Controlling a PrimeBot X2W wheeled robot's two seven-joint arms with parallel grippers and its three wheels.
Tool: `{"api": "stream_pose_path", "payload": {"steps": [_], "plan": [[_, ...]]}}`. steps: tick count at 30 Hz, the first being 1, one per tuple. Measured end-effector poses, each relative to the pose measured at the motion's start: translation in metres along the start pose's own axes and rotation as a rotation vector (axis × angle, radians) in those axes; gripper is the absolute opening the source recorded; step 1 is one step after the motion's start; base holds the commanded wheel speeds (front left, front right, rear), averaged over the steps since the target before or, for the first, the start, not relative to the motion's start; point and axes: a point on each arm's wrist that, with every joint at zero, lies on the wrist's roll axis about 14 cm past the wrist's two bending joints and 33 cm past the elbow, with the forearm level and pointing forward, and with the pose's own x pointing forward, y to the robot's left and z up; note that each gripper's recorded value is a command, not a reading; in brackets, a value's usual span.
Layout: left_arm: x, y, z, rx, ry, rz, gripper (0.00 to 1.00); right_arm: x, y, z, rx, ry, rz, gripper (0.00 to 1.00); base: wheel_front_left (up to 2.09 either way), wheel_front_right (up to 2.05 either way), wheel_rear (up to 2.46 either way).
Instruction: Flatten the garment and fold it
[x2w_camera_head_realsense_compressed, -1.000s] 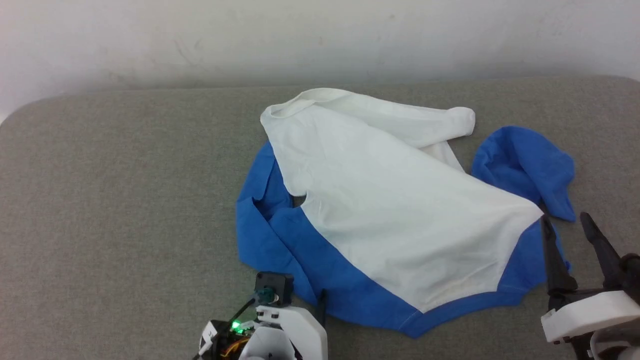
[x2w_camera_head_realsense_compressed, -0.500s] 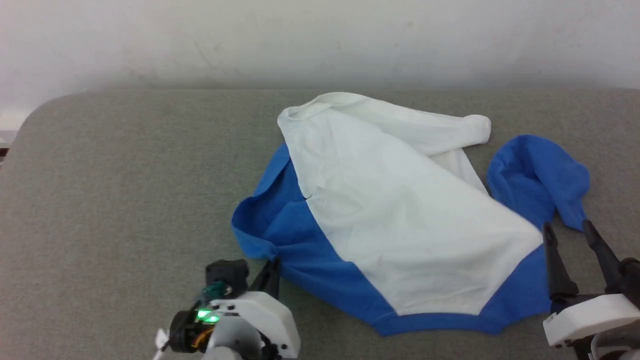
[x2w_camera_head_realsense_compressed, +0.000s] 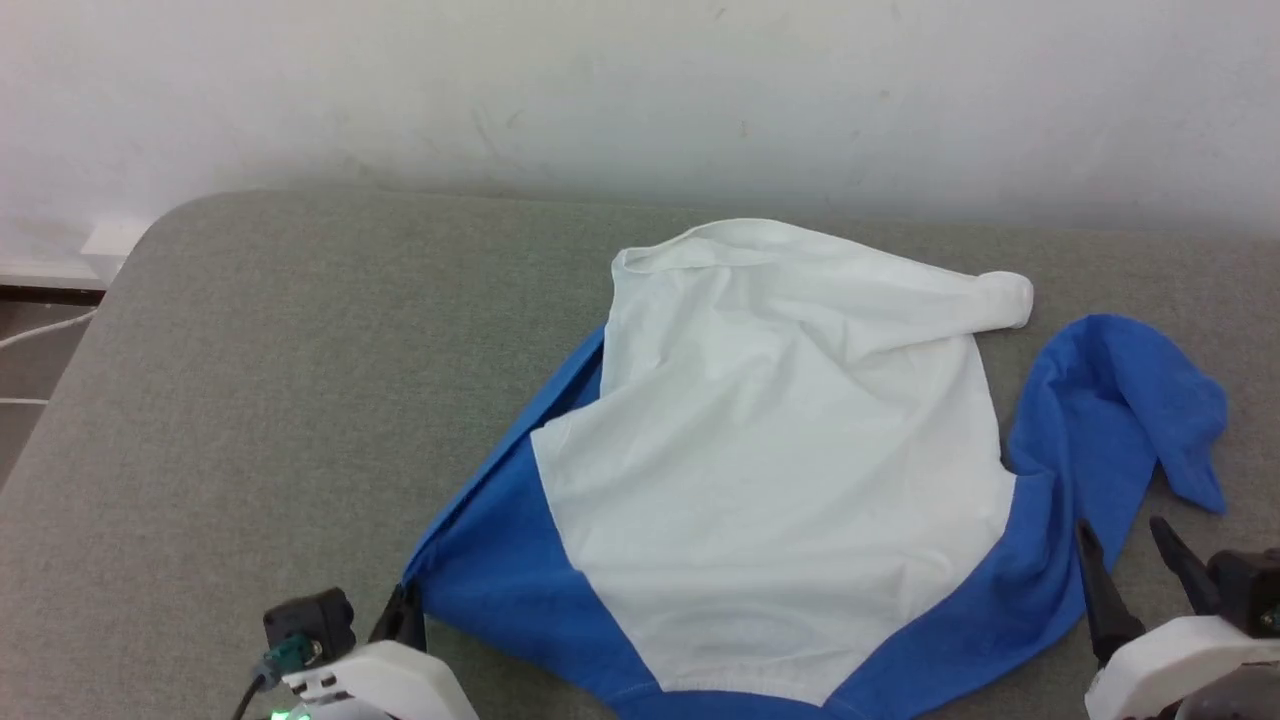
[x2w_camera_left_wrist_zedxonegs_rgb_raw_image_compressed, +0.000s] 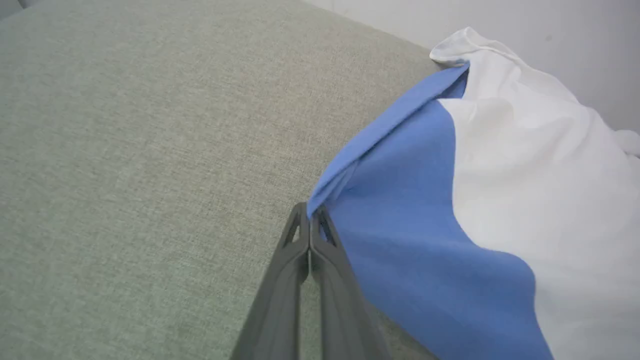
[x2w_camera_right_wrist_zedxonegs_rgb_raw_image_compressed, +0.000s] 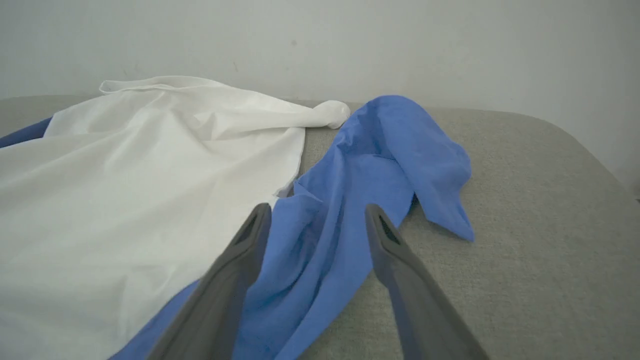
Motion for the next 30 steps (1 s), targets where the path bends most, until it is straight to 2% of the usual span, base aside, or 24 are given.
{"api": "stream_pose_path", "payload": {"steps": [1, 4, 7, 12, 17, 22, 27, 28, 29, 30], "plan": [[0.000, 0.003, -0.006, 0.009, 0.015, 0.007, 1.00, -0.001, -0.001, -0.005, -0.007, 0.022, -0.003, 1.00, 0.00, 0.00, 0.00], [0.002, 0.001, -0.010, 0.032, 0.006, -0.002, 1.00, 0.000, -0.007, -0.011, -0.021, 0.053, -0.018, 1.00, 0.00, 0.00, 0.00], [0.007, -0.017, 0.015, 0.031, -0.124, -0.063, 1.00, 0.001, -0.025, -0.010, -0.069, 0.071, -0.058, 1.00, 0.00, 0.00, 0.00], [0.009, -0.040, 0.051, 0.105, -0.297, -0.156, 1.00, 0.015, -0.062, -0.008, -0.227, 0.169, -0.121, 1.00, 0.00, 0.00, 0.00], [0.009, -0.052, 0.073, 0.130, -0.376, -0.191, 1.00, 0.041, -0.073, -0.020, -0.326, 0.298, -0.099, 1.00, 0.00, 0.00, 0.00], [0.013, -0.053, 0.066, 0.131, -0.357, -0.189, 1.00, 0.063, -0.081, -0.041, -0.390, 0.417, -0.076, 1.00, 0.00, 0.00, 0.00], [0.017, -0.045, 0.059, 0.131, -0.334, -0.163, 1.00, 0.081, -0.085, -0.057, -0.438, 0.478, -0.062, 1.00, 0.00, 0.00, 0.00], [0.017, -0.044, 0.058, 0.132, -0.331, -0.156, 1.00, 0.084, -0.085, -0.058, -0.444, 0.479, -0.061, 0.40, 0.00, 0.00, 0.00], [0.017, -0.043, 0.056, 0.130, -0.327, -0.156, 1.00, 0.087, -0.085, -0.058, -0.447, 0.476, -0.059, 0.00, 0.00, 0.00, 0.00], [0.017, -0.041, 0.056, 0.130, -0.324, -0.149, 1.00, 0.089, -0.085, -0.059, -0.449, 0.474, -0.058, 0.00, 0.00, 0.00, 0.00]]}}
